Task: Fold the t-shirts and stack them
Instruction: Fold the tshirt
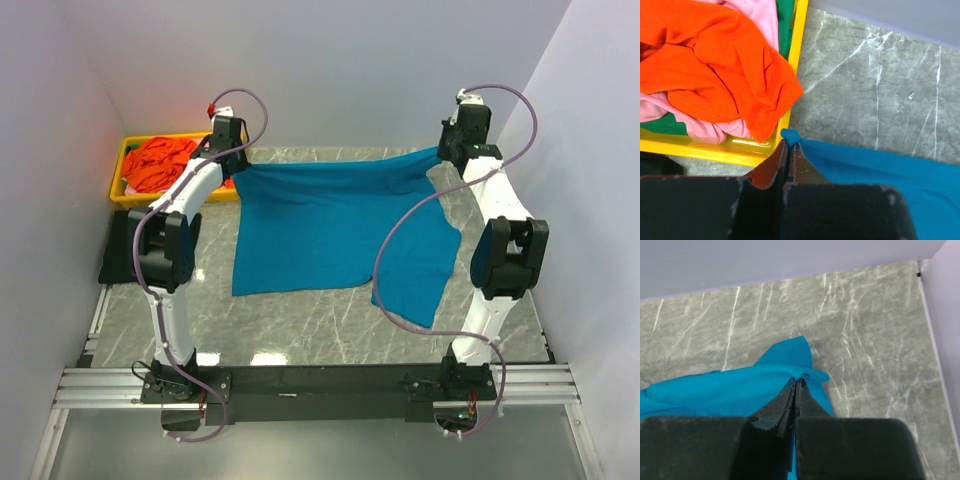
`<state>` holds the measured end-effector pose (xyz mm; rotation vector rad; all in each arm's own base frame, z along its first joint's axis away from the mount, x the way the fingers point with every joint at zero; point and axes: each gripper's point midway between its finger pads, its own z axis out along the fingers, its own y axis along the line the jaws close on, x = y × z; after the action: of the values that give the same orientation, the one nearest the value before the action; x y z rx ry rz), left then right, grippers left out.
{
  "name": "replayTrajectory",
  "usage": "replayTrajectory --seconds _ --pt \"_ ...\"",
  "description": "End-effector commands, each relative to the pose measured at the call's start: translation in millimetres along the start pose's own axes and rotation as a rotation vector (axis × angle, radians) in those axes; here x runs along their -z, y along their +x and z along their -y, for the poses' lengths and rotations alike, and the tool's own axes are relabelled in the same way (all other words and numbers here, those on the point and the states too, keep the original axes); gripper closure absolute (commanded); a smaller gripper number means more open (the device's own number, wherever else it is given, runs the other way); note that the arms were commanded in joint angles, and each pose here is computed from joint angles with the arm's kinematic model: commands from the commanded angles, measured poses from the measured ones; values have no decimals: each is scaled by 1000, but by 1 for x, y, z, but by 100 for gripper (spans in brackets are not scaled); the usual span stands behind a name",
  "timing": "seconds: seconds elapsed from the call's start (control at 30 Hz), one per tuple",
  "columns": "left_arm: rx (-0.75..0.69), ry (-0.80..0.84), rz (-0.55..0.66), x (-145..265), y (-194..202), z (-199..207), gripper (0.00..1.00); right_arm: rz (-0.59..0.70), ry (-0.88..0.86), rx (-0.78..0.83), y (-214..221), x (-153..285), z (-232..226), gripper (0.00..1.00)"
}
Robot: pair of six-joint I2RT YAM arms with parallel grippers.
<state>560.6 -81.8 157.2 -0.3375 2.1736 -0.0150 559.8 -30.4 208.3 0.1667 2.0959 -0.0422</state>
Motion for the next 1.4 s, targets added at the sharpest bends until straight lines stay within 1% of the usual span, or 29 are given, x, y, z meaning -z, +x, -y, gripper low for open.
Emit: replayTrajectory --seconds 0.0,0.2,0.27,0.3,0.33,0.37,0.4,0.43,0.47,0.5,0.53,0.57,0.6,0.63,0.67,0.7,0.73,0.77,0.8,0.83,0.87,0.97,1.0,1.07,1.1,1.2,1.27,1.3,1.37 --pt "-2 33 62 28 -30 2 99 149 53 -13 -48 38 14 100" --pt "7 37 53 45 -30 -1 99 176 103 -55 -50 66 24 100" --pt "10 25 78 60 -43 -5 99 233 128 -81 -66 92 29 100" --pt "15 31 93 68 -50 -4 99 241 132 -84 -65 100 30 100" --pt "25 41 132 86 -65 -5 99 265 134 -96 -70 110 31 100" --pt "32 48 150 95 -71 -5 99 324 145 -111 -86 136 34 100" --pt "39 60 170 106 -79 -4 99 346 157 -119 -90 148 37 100" --pt "55 84 218 131 -96 -4 99 372 167 -127 -96 162 40 100" --pt "59 109 242 144 -104 -2 99 423 172 -135 -107 190 42 100" --pt "63 127 264 158 -111 -2 99 451 191 -139 -112 206 47 100" --pt "72 157 317 187 -126 -3 99 478 196 -141 -117 221 49 100" --pt "72 182 339 202 -131 -1 99 537 197 -150 -126 254 52 100" --pt "72 199 360 216 -135 -1 99 563 206 -150 -128 270 55 100" --pt "81 231 414 248 -147 -3 99 586 208 -149 -130 286 56 100" --pt "72 264 435 264 -149 1 99 641 207 -157 -134 320 58 100" --pt "69 288 455 278 -150 1 99 664 211 -151 -135 337 60 100" --pt "77 321 510 311 -157 -2 99 687 211 -147 -134 353 61 100" --pt "68 350 534 328 -158 0 99 739 206 -151 -133 386 63 100" --pt "64 380 548 342 -156 1 100 762 211 -139 -132 403 65 100" --pt "70 407 591 370 -159 -5 100 785 206 -134 -130 419 66 100" --pt "69 428 610 386 -158 -5 100 837 201 -138 -127 450 68 100" --pt "69 477 680 433 -158 -18 100 925 217 -112 -118 507 74 100" --pt "75 494 713 453 -159 -23 100 940 223 -94 -117 519 75 100" --pt "70 513 721 468 -156 -26 100 980 225 -83 -114 549 77 100" --pt "73 526 744 482 -159 -29 100 986 235 -74 -114 557 78 100" --pt "60 555 748 499 -159 -30 100 1026 248 -60 -115 583 81 100" --pt "45 573 734 500 -157 -26 100 1046 248 -30 -120 592 80 100" --pt "37 571 721 496 -157 -24 100 1042 244 -18 -123 590 78 100" --pt "18 565 688 483 -154 -19 100 983 239 19 -128 571 75 100"
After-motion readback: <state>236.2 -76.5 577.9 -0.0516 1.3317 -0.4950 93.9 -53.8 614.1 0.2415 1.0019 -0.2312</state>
